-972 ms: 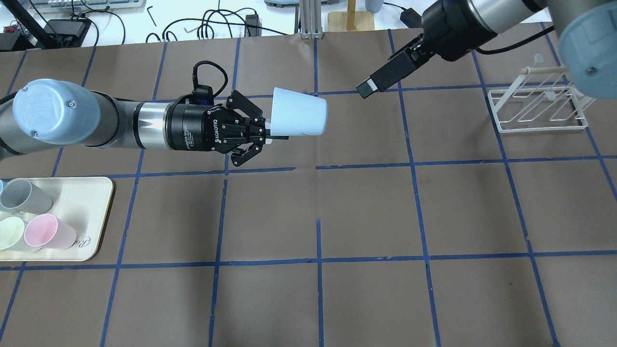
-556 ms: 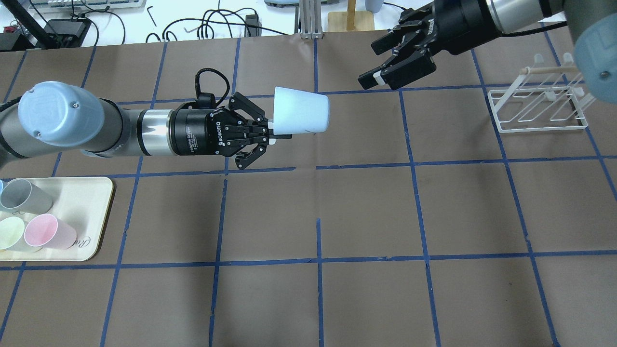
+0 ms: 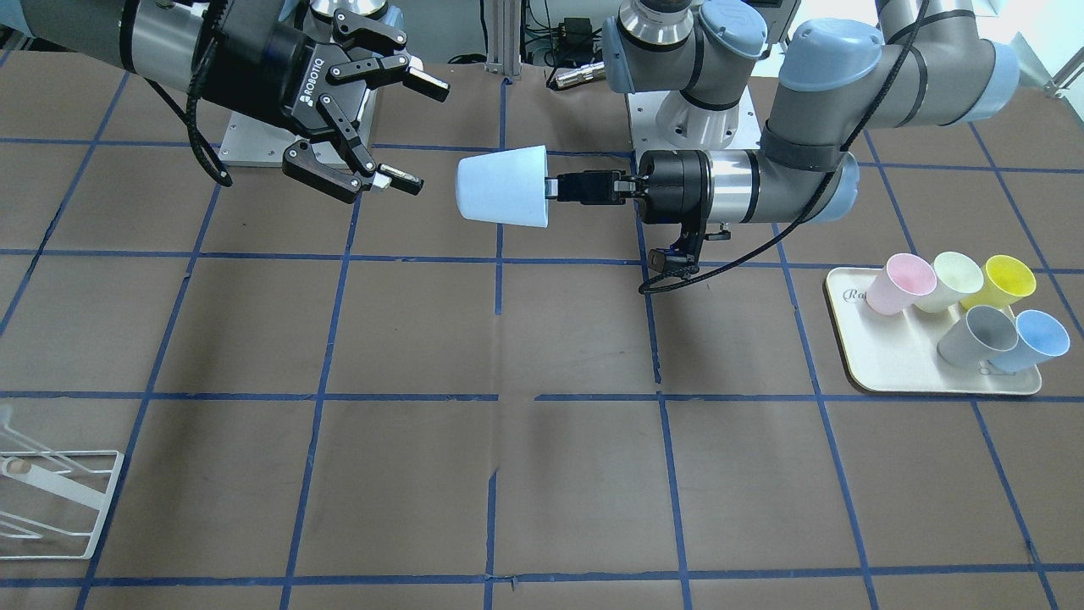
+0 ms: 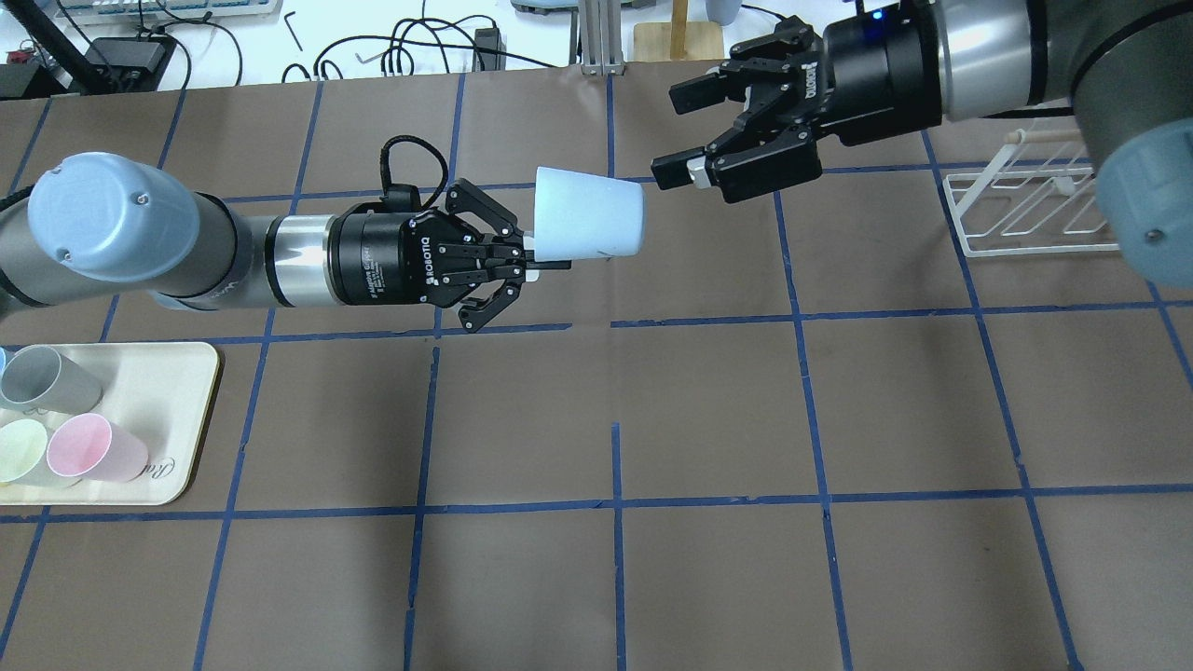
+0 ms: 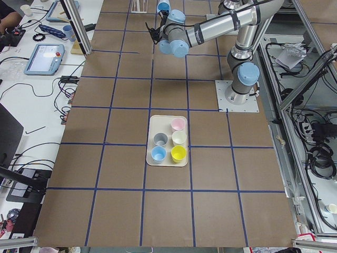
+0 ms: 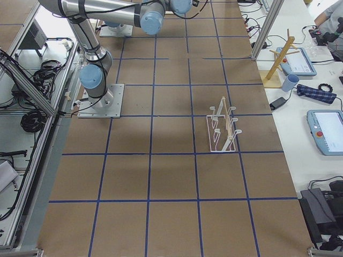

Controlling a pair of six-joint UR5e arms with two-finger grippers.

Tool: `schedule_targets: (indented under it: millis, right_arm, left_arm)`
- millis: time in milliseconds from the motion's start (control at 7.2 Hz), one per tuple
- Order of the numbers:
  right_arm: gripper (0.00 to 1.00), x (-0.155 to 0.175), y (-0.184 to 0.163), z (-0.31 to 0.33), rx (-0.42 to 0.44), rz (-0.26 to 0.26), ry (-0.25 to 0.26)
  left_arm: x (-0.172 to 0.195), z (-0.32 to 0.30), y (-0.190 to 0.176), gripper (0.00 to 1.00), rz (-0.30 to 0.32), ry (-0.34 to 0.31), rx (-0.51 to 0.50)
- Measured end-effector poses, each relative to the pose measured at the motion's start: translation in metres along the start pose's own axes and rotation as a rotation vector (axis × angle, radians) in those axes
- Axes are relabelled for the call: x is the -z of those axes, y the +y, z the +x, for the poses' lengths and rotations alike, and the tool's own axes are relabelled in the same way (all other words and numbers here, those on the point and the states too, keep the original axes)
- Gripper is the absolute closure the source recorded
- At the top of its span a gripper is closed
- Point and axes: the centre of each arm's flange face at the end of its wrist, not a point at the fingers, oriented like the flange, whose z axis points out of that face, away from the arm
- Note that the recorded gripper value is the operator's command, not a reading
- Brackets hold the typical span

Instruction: Transfer IKEA cup to right arm and place on rack

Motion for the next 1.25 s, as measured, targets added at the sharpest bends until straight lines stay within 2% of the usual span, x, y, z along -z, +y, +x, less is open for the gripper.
schedule_targets:
  millis: [278,833,1250]
  right_arm:
    - [0.0,-0.01,0.021,0.001,-0.055,-0.002,-0.012]
    - [0.0,-0.02,0.027,0.018,0.009,0.014,0.011]
    - [0.0,-0.028,0.031,0.018,-0.082,0.035,-0.007]
  left_arm:
    - [-0.001,0.0,0.004,1.0,0.003,0.012,0.022]
    - [-0.01,-0.001,0.02,1.0,-0.013,0.004,0.055]
    - [-0.012,0.0,0.022,1.0,-0.017,0.001,0.054]
